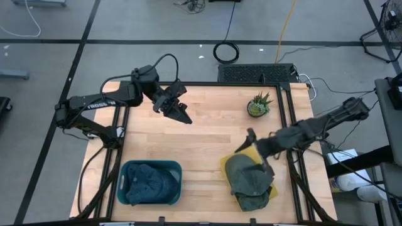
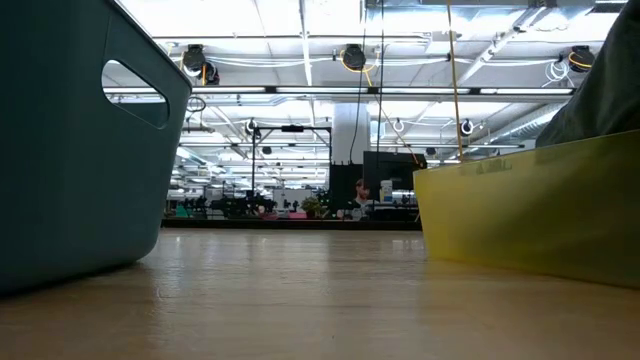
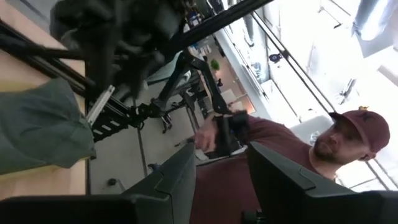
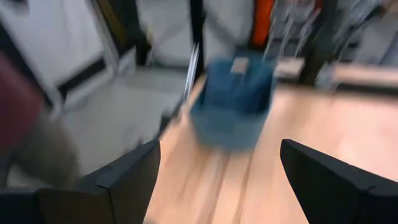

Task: Pick & Place hat
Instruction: Return to Home Position

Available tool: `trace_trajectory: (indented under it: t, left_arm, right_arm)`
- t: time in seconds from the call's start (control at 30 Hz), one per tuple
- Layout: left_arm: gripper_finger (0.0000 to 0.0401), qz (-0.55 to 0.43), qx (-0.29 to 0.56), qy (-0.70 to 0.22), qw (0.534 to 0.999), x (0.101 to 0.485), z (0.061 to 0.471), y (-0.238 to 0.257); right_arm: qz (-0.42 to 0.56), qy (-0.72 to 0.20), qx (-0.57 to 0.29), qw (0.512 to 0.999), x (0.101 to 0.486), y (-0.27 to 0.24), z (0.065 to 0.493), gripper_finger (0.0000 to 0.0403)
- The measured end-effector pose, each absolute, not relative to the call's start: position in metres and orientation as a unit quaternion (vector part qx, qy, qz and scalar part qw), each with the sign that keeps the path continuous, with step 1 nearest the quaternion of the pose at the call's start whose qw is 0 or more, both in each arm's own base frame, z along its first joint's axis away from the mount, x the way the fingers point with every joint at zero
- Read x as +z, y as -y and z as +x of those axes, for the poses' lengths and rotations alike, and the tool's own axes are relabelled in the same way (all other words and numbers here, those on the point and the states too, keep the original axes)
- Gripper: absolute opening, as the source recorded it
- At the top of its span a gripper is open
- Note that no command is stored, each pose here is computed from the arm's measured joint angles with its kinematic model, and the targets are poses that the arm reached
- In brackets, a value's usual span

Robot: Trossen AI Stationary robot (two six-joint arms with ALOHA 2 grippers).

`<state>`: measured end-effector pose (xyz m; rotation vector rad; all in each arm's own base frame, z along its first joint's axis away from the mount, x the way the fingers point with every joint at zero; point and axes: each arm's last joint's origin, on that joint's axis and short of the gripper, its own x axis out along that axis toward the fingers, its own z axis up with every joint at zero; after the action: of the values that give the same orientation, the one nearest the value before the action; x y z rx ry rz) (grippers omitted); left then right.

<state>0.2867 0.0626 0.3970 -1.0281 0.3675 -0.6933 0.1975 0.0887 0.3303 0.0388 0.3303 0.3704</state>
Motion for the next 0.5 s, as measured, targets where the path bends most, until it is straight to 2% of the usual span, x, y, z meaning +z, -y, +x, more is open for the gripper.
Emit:
trace_trajectory:
  t: [0.23,0.5]
  left_arm:
    - [0.0152,-0.367,-0.364,-0.088,0.851,0.411,0.284,-0.064]
    - [0.0152,-0.219,-0.408,0.044,0.885,0.434,0.274,-0.061]
  right_arm:
    - [0.058,0.002,0.106,0.993,0.373,-0.072,0.174,0.0319]
    - [0.093,0.096,0.073,0.988,0.397,-0.059,0.151,0.0318]
